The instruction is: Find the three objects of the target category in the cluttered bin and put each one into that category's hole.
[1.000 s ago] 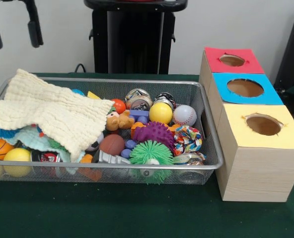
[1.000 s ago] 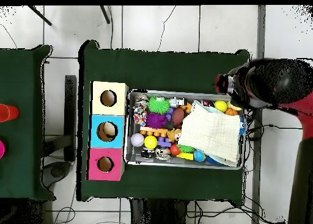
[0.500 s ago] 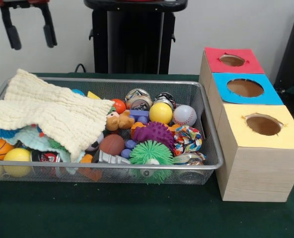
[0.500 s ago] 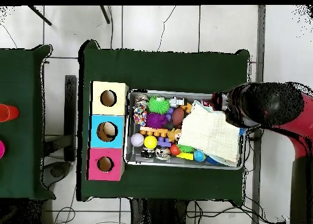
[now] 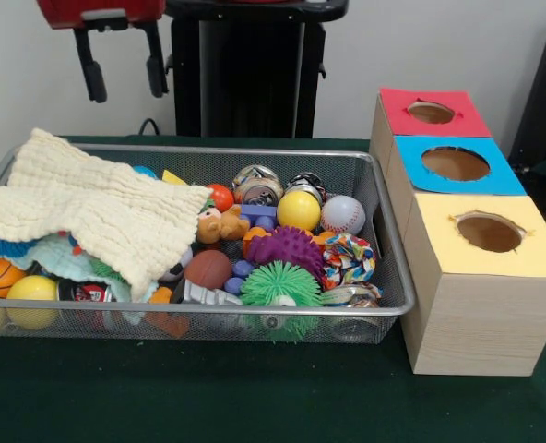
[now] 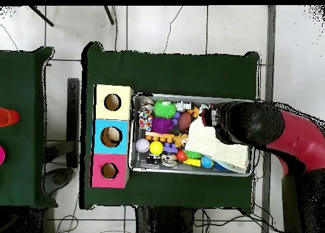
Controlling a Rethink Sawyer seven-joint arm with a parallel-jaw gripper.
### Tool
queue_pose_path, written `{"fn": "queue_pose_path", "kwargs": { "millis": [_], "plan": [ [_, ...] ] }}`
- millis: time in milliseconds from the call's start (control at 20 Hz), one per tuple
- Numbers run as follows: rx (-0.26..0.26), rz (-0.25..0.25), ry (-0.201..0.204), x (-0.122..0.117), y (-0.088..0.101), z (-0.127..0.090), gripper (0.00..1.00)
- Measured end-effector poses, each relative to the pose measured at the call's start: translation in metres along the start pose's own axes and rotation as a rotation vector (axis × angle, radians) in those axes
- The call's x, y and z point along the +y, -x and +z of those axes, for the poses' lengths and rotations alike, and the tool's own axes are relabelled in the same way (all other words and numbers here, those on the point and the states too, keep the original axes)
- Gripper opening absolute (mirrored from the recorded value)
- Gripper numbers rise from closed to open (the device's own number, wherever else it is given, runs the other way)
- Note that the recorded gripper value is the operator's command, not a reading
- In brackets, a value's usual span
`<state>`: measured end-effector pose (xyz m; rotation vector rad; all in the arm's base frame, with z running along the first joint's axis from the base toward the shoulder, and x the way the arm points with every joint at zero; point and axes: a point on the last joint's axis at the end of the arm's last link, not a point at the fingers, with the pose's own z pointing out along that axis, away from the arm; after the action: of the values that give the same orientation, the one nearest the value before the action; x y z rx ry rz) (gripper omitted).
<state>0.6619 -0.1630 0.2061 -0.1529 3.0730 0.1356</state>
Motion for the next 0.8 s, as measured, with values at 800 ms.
{"fn": "queue_pose_path", "kwargs": {
  "millis": [800],
  "plan": [
    [0.08, -0.047, 0.039, 0.028, -0.026, 0.045, 1.0]
  ]
}}
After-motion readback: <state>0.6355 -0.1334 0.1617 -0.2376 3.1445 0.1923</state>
